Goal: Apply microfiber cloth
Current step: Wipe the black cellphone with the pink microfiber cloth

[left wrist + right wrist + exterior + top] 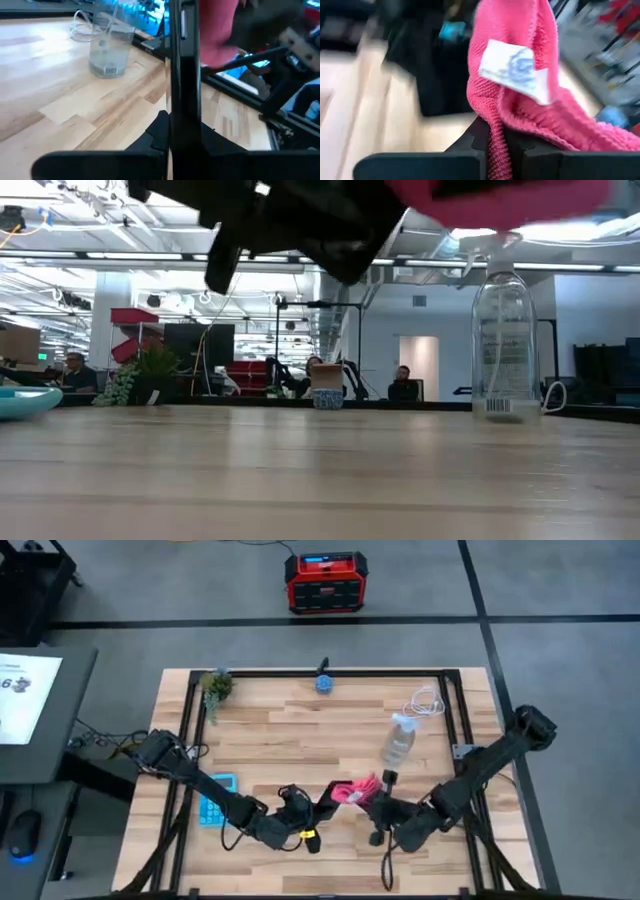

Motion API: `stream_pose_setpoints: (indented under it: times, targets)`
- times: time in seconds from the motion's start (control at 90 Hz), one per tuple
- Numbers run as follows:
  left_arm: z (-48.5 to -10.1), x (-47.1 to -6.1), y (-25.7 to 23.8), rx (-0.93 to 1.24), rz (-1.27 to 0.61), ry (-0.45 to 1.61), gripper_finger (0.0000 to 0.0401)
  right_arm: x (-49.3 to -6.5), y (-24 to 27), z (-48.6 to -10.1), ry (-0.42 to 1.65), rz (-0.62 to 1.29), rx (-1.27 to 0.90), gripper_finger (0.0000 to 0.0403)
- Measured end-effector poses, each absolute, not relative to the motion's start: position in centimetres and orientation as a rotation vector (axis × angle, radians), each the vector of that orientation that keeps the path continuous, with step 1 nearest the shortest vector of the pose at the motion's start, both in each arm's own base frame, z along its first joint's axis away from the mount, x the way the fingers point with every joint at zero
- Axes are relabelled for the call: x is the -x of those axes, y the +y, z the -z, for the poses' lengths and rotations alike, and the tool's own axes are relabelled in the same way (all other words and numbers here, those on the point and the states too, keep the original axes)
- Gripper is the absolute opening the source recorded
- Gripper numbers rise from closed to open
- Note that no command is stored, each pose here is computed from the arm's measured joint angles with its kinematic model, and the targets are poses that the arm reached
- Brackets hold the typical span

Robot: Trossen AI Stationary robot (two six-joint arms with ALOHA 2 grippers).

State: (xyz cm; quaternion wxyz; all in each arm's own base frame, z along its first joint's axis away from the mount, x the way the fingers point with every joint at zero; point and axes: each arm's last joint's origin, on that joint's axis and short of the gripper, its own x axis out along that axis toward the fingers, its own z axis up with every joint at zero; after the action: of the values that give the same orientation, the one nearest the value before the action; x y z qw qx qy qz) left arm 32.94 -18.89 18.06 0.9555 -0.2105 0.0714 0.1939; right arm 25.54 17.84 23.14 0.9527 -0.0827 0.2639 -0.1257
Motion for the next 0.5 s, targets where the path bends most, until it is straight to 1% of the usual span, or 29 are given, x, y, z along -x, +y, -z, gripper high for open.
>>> stream_pose_setpoints:
  times: [0.122, 0.233, 0.322, 0.389, 0.5]
  targets:
    - [-18.0, -32.9, -18.7, 0.432, -0.421, 0.140, 0.0011, -23.9, 17.9, -19.8, 0.657, 0.135, 0.076, 0.0009]
    - [-18.2, -32.9, -18.6, 0.434, -0.438, 0.126, 0.0011, -21.9, 17.0, -16.0, 0.751, 0.104, 0.000, 0.0009]
    - [-18.5, -32.9, -18.7, 0.438, -0.433, 0.109, 0.0011, -20.7, 16.2, -13.9, 0.783, 0.104, -0.059, 0.0009]
    - [-18.8, -33.0, -18.7, 0.431, -0.416, 0.091, 0.0011, -19.9, 15.7, -12.6, 0.805, 0.064, -0.105, 0.0011]
    - [-19.3, -33.2, -18.8, 0.422, -0.377, 0.069, 0.0011, -19.3, 15.2, -11.5, 0.788, 0.012, -0.190, 0.0020]
